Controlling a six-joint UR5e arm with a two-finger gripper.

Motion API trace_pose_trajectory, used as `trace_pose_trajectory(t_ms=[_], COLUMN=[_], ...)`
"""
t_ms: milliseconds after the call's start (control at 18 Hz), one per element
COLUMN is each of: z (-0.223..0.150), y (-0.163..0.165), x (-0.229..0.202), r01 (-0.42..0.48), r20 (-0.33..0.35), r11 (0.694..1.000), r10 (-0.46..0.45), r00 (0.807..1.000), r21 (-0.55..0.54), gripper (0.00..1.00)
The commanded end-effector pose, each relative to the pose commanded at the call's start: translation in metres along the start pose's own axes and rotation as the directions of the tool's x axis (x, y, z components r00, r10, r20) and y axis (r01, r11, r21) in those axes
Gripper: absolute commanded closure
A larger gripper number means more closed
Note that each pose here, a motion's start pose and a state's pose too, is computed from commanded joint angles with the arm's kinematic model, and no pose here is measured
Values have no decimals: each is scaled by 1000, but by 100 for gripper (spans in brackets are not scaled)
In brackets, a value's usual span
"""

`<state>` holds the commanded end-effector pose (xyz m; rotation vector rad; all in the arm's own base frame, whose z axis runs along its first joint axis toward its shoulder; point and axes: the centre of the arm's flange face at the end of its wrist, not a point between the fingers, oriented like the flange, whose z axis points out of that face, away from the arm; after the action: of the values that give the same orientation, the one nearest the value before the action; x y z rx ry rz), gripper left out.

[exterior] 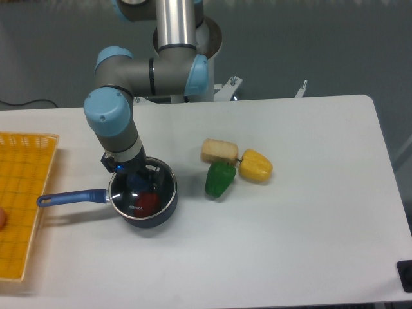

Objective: Close the pot lid
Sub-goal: 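Open the gripper and release the lid knob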

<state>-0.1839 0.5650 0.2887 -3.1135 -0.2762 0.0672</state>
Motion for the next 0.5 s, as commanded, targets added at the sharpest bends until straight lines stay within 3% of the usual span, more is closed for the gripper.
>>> trace_pose_trajectory(t_ms=[167, 500], z=[-6, -53], y=[1, 7], x=[-2, -33], r01=[-1, -13], r20=[4, 29], r11=[1000, 998], r10=[1, 11], r00=[1000, 1000], r21=[10, 62], gripper=[0, 0])
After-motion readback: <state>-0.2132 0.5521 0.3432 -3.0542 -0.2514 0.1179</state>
